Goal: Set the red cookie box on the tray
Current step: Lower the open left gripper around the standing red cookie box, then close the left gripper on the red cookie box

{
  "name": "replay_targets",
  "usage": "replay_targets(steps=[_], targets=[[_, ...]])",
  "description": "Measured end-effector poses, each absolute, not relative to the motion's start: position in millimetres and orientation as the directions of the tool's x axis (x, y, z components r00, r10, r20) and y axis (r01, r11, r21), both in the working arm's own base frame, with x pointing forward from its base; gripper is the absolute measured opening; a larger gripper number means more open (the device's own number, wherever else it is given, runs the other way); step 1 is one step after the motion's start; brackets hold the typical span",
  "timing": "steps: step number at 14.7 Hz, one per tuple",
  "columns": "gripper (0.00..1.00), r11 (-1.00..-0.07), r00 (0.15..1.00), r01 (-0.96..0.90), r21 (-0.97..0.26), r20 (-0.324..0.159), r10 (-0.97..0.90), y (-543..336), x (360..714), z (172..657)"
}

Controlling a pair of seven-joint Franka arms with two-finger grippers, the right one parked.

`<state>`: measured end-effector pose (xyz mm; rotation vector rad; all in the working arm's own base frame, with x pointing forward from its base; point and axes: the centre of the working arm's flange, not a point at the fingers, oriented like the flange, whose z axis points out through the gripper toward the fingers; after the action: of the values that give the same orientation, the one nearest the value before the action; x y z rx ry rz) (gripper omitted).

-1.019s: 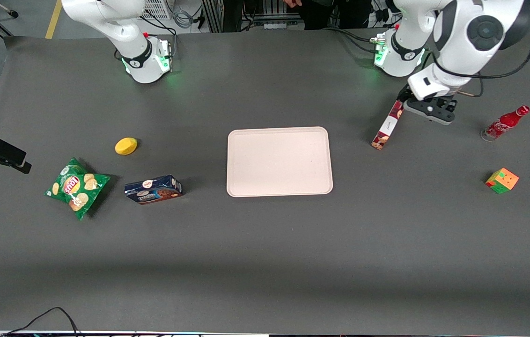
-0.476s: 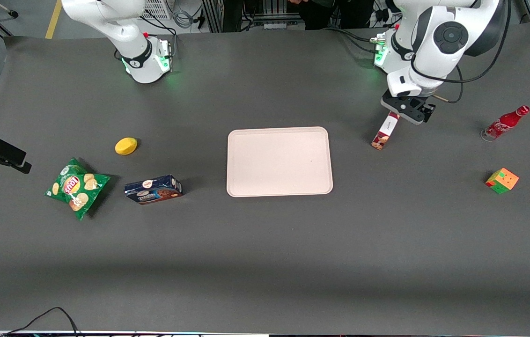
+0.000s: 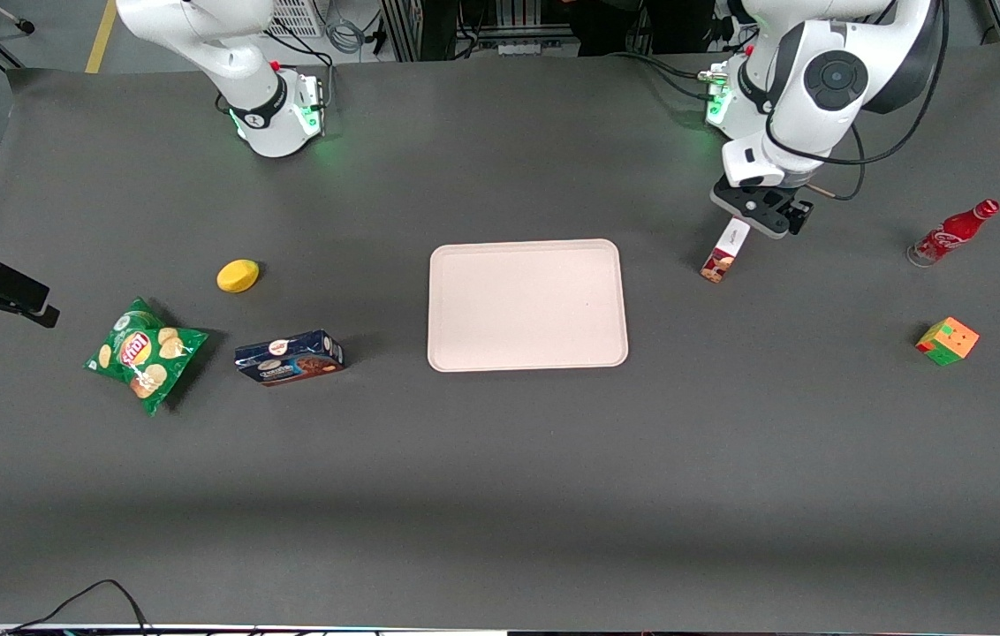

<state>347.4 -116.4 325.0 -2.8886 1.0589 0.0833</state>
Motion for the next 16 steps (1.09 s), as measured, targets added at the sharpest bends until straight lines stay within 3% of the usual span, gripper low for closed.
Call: replay_targets(steps=[9, 13, 16], targets=[[1.00, -0.750, 0.750, -0.662, -0.014, 0.010, -0.662, -61, 343, 278], [1.00, -0.767, 0.767, -0.641, 0.033, -0.018, -0.641, -60, 339, 256], [1.00, -0.783, 0.780, -0.616, 0.088, -0.073, -0.622, -60, 331, 247]])
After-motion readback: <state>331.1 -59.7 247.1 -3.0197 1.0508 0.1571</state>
